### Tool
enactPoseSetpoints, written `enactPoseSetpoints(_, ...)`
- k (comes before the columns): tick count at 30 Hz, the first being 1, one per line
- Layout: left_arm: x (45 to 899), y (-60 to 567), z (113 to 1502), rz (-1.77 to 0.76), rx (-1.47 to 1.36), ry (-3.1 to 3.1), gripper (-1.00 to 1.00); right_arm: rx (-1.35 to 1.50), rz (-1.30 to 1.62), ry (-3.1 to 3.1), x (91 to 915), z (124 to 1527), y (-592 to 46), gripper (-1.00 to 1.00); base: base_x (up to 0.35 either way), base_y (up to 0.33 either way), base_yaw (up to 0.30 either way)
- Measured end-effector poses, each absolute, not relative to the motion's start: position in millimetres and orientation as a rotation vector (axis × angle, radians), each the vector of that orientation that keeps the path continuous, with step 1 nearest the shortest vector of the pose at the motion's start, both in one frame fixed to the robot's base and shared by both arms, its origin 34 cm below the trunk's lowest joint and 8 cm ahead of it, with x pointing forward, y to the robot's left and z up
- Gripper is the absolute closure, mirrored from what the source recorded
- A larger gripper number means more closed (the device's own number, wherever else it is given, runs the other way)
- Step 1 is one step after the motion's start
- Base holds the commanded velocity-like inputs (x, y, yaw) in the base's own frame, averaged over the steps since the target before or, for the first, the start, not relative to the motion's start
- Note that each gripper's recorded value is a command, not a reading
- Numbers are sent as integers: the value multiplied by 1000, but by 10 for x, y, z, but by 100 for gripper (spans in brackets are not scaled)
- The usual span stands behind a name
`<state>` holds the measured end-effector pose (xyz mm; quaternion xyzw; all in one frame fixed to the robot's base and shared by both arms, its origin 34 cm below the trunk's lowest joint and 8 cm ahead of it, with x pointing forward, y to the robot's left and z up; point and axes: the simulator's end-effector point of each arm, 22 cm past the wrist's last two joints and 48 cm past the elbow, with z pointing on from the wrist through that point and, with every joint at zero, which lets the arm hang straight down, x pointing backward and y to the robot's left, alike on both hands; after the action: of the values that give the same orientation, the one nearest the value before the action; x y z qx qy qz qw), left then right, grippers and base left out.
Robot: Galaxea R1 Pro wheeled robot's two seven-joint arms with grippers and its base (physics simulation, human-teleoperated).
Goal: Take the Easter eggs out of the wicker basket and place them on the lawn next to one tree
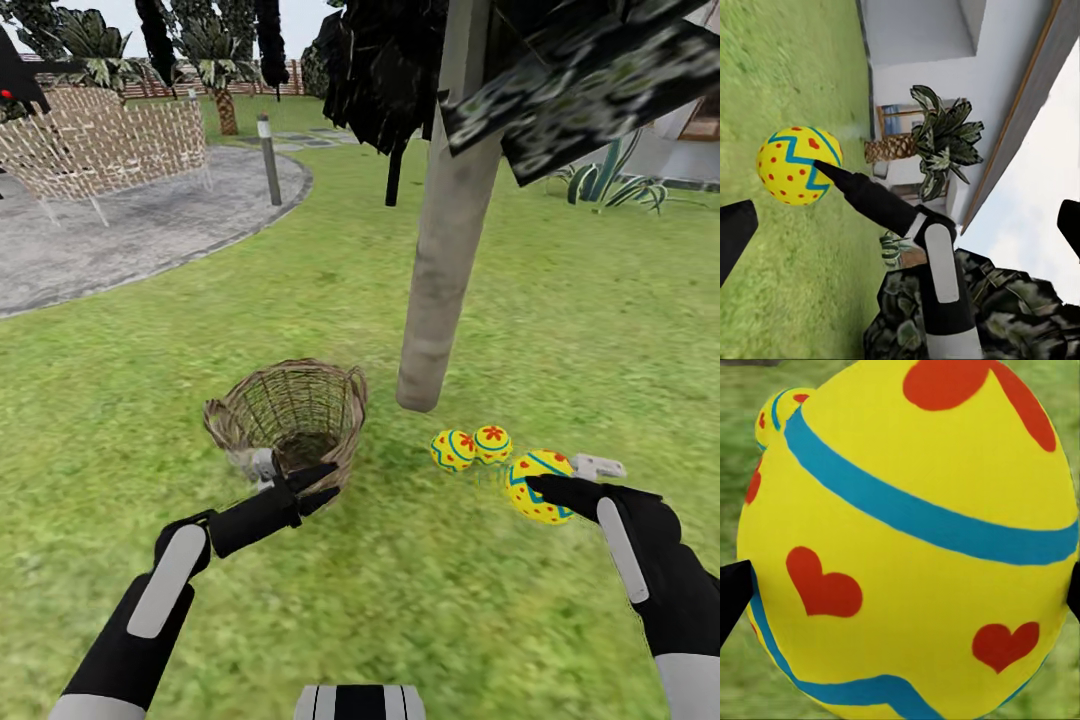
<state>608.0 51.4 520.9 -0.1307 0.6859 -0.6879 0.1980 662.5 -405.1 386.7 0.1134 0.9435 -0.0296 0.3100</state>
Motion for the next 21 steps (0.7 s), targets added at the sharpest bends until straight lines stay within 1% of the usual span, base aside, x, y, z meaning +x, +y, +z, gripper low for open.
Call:
enactPoseSetpoints(2,5986,310,5238,-1964,-329,1931,-100,303,-122,2493,6609,3869,-4115,100,299,-158,-289)
enactPoseSetpoints(3,5963,212,5261,-1984,-326,1925,-100,272,-234,2498,6575,3882,-4266,100,300,-158,-290)
enactPoseSetpoints(6,5954,181,5264,-1988,-325,1924,-100,229,-359,2502,6521,3822,-4443,100,132,-69,-290)
enactPoseSetpoints(10,5910,45,5288,-1984,-284,1920,-100,212,-404,2484,6490,3599,-4542,100,35,-16,-285)
enactPoseSetpoints(16,5886,-49,5253,-1965,-261,1939,-100,205,-524,2396,6563,3715,-4726,100,239,-179,-255)
enactPoseSetpoints(21,5729,-333,5288,-1992,-187,1950,-100,190,-518,2273,6756,3902,-4729,100,278,-212,-53)
